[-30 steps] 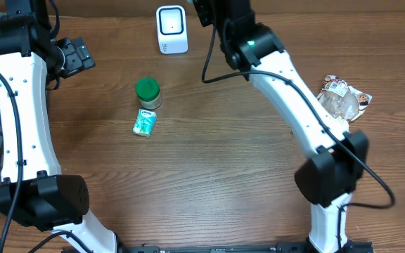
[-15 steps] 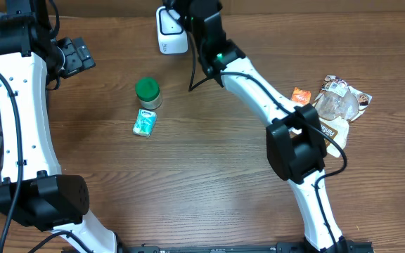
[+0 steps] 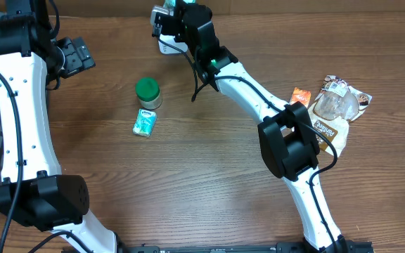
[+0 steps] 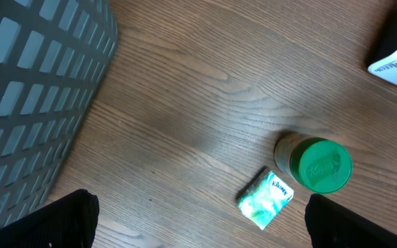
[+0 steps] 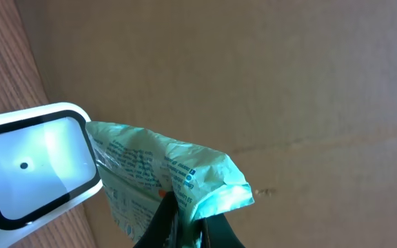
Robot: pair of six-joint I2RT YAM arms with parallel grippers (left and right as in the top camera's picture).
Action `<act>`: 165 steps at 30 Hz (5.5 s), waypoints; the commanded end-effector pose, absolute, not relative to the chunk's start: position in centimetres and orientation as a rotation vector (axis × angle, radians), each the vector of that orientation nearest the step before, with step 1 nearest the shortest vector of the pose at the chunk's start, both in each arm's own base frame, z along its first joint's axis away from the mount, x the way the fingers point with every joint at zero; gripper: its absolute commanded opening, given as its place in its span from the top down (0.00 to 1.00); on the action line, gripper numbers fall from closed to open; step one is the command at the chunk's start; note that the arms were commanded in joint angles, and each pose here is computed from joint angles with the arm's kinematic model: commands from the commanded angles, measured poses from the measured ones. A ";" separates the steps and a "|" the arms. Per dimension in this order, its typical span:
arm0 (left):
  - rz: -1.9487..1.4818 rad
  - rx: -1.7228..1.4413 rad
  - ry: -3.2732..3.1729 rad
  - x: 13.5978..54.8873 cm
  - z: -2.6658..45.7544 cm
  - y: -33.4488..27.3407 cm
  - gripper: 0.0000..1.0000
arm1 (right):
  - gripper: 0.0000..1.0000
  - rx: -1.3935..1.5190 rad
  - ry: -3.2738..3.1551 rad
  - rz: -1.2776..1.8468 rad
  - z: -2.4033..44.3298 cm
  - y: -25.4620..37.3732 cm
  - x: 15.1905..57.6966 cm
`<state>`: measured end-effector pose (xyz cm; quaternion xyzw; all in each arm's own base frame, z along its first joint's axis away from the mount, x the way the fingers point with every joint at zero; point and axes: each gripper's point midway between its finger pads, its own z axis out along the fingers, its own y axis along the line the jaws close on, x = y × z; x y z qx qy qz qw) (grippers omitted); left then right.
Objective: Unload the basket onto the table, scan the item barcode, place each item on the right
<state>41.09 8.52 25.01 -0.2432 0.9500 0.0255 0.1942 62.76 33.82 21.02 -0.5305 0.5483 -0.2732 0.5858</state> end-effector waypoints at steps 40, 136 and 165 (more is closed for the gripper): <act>0.079 -0.676 2.670 41.3 24.8 8.5 0.01 | 0.96 -0.531 1.754 -0.100 39.5 25.8 51.6; 0.076 -0.661 2.673 41.4 24.8 8.1 0.00 | 0.57 0.187 2.727 0.735 1.8 44.1 36.5; 0.076 -0.660 2.674 41.4 24.8 8.0 0.01 | 0.95 -0.707 2.690 0.492 7.4 36.9 35.6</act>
